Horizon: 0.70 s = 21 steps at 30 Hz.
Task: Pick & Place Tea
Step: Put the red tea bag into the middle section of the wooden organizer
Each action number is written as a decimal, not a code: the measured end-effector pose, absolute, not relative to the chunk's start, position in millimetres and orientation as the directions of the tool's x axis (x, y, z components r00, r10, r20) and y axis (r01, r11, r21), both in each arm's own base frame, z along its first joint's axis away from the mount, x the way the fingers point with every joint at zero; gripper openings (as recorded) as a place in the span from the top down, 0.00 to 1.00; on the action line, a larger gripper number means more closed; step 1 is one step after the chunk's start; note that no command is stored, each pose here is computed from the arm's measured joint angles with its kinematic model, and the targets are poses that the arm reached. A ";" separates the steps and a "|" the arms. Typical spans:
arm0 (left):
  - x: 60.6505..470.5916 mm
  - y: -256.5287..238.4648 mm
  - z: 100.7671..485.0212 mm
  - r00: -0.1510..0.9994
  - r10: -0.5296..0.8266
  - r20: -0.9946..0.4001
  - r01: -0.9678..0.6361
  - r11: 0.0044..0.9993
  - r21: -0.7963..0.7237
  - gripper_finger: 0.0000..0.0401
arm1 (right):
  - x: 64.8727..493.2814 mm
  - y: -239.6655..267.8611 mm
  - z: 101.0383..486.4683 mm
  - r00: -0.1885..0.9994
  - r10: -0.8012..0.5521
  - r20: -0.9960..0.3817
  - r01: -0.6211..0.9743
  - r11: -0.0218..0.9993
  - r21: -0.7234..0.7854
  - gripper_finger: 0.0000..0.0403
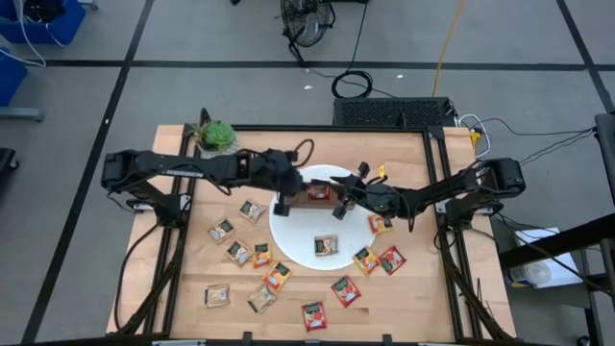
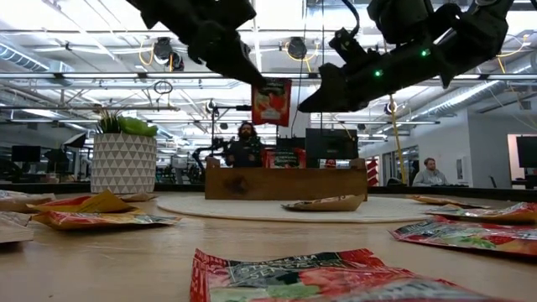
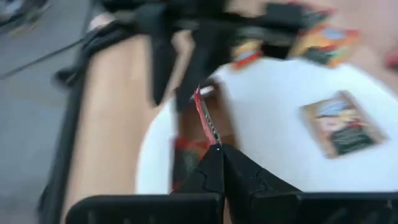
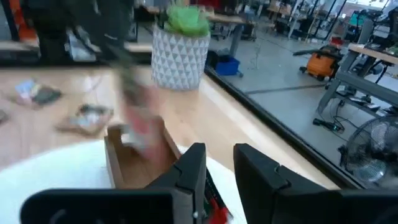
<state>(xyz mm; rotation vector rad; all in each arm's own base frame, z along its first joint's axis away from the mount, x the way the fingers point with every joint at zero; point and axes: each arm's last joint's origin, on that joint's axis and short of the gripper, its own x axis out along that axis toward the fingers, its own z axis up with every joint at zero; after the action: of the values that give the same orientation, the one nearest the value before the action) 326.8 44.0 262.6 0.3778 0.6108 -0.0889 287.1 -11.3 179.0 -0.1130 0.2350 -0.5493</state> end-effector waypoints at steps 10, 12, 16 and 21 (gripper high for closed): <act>319.7 72.5 237.1 0.873 -0.088 -0.479 0.267 0.910 0.319 1.00 | 257.3 -11.9 191.7 0.824 -0.531 -0.194 0.520 0.847 -0.110 0.84; 317.5 75.3 232.5 0.882 -0.106 -0.458 0.270 0.911 0.310 1.00 | 251.3 -11.9 191.6 0.832 -0.531 -0.161 0.524 0.847 -0.085 0.84; 315.3 75.0 226.3 0.892 -0.107 -0.438 0.260 0.916 0.305 1.00 | 243.8 -12.2 192.2 0.839 -0.531 -0.117 0.528 0.847 -0.062 0.84; 324.2 75.1 209.6 0.880 -0.116 -0.461 0.265 0.925 0.273 1.00 | 243.0 -12.2 192.7 0.840 -0.531 -0.111 0.527 0.847 -0.066 0.84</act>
<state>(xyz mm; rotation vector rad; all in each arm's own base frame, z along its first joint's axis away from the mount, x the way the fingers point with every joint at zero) 324.2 75.1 209.6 0.3373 0.4552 -0.2021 243.0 -12.2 192.7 -0.0333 0.1268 -0.5595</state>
